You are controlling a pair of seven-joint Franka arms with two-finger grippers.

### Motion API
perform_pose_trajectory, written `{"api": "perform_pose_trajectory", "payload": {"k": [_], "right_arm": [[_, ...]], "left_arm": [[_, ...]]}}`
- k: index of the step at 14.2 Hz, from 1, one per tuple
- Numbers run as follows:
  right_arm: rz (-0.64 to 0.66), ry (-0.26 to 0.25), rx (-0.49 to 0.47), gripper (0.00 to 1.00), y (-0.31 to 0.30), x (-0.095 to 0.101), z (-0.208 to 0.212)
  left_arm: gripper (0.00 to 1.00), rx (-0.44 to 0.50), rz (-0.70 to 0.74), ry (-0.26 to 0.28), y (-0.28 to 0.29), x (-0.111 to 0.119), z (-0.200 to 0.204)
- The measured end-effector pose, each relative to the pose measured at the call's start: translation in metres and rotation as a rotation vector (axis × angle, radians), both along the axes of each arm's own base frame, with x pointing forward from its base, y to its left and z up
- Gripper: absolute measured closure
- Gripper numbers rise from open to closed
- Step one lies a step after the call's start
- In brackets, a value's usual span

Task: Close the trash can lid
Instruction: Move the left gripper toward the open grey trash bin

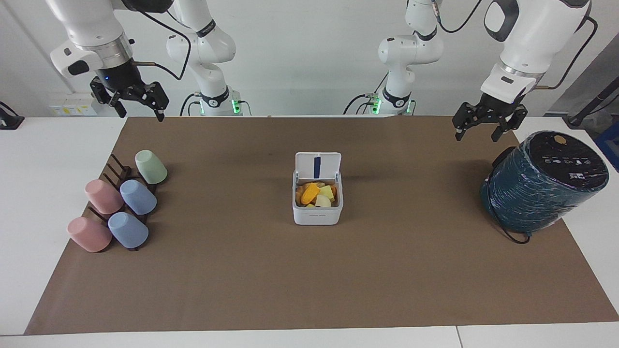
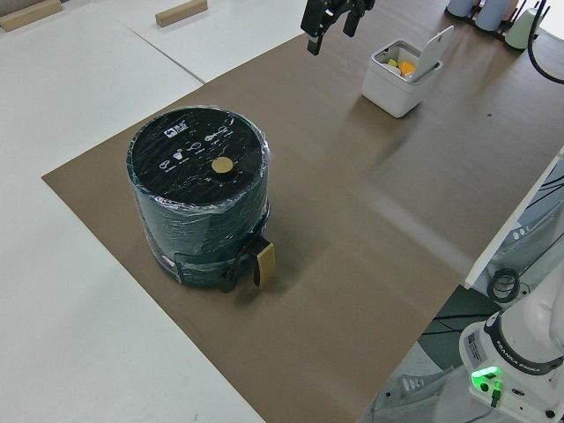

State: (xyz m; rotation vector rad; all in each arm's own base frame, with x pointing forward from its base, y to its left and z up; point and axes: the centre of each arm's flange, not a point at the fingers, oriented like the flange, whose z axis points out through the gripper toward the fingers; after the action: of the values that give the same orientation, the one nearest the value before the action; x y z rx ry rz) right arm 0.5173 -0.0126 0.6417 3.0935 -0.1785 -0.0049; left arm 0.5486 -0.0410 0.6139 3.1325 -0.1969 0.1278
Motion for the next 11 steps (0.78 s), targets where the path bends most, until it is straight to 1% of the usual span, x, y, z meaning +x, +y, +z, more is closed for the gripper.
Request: {"api": "perform_pose_trajectory", "payload": {"k": [5, 7, 9, 11], "right_arm": [[0.0, 0.0, 0.0, 0.0, 0.0, 0.0, 0.0], [0.0, 0.0, 0.0, 0.0, 0.0, 0.0, 0.0], [0.0, 0.0, 0.0, 0.0, 0.0, 0.0, 0.0], [0.0, 0.0, 0.0, 0.0, 0.0, 0.0, 0.0]], "left_arm": [[0.0, 0.0, -0.002, -0.003, -0.001, 0.0, 0.0], [0.0, 0.0, -0.02, -0.004, -0.011, -0.001, 0.0], [0.0, -0.002, -0.044, 0.002, -0.041, -0.004, -0.002], [0.0, -0.007, -0.029, 0.014, -0.084, -0.013, -0.008]]}}
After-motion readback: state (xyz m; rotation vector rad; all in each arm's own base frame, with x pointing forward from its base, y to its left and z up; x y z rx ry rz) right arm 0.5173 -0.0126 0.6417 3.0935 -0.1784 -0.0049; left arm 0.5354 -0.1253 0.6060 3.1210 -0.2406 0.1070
